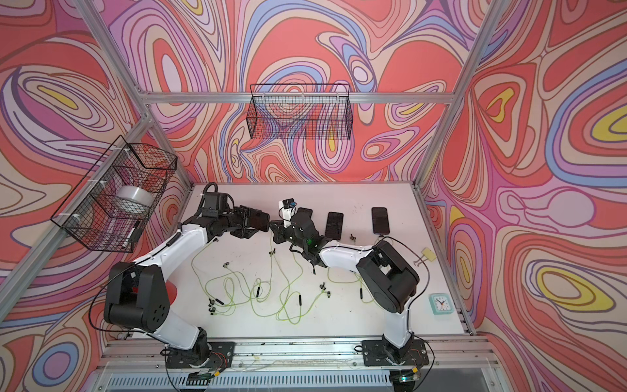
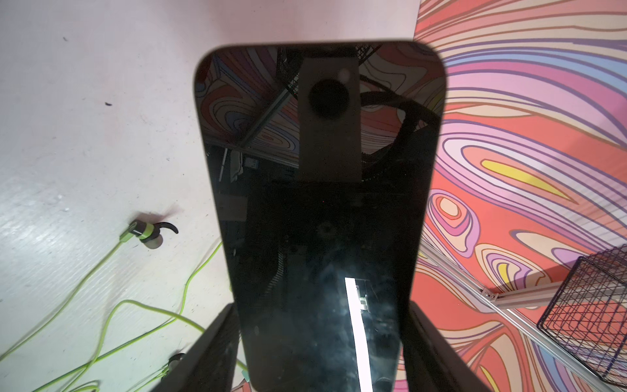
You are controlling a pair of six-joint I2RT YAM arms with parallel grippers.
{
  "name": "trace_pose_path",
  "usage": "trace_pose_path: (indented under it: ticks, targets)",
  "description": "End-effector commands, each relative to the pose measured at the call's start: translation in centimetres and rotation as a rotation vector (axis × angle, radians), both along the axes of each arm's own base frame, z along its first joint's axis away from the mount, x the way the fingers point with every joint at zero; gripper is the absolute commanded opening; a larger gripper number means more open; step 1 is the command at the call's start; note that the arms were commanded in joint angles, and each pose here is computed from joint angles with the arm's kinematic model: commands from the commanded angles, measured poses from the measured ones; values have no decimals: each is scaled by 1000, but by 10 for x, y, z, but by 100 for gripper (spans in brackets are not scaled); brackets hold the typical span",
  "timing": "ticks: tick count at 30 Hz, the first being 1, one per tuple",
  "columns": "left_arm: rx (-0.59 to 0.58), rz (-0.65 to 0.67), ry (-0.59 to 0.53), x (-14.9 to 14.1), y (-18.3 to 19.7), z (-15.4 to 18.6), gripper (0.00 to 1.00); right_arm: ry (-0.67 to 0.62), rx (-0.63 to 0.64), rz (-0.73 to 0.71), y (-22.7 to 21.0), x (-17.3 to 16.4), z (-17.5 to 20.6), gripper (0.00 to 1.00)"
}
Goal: Plug wired earphones into phones
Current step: Insert the wired earphone into the phone, then place the phone at the center of the board.
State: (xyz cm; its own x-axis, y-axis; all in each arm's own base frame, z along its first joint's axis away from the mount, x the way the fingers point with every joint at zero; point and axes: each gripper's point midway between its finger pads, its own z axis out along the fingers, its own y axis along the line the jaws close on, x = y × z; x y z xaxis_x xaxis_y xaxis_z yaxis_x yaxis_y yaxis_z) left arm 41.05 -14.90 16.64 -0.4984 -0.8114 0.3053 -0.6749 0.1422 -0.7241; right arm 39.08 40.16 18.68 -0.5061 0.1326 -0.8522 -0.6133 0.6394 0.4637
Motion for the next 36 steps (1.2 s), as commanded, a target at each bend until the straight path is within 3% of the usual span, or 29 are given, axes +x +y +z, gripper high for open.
trace_pose_path:
  ticks: [1,11,14,17,21,25,32,36]
  targets:
    - [-103,-149,-77,-18,-41,44,0,26,-58,-21,2,5,-21,0]
    - [-102,-161,-83,-20,-53,41,0,69,-47,-31,5,5,-26,2]
    - [-41,-151,-82,-17,-42,32,0,117,-73,-48,-1,5,-31,22]
    - [30,-133,-68,-12,-26,18,0,154,-67,-32,-7,2,-34,48]
    - [96,-121,-46,-3,-10,0,0,183,-72,-41,-24,-3,-30,69]
    - [222,-166,-79,10,0,-5,0,180,-203,-118,-61,-16,-31,98]
    - [542,-351,-158,40,19,-14,0,267,-224,-224,-116,-36,-53,98]
    - [672,-571,-234,66,14,-20,0,230,-231,-223,-124,-43,-55,98]
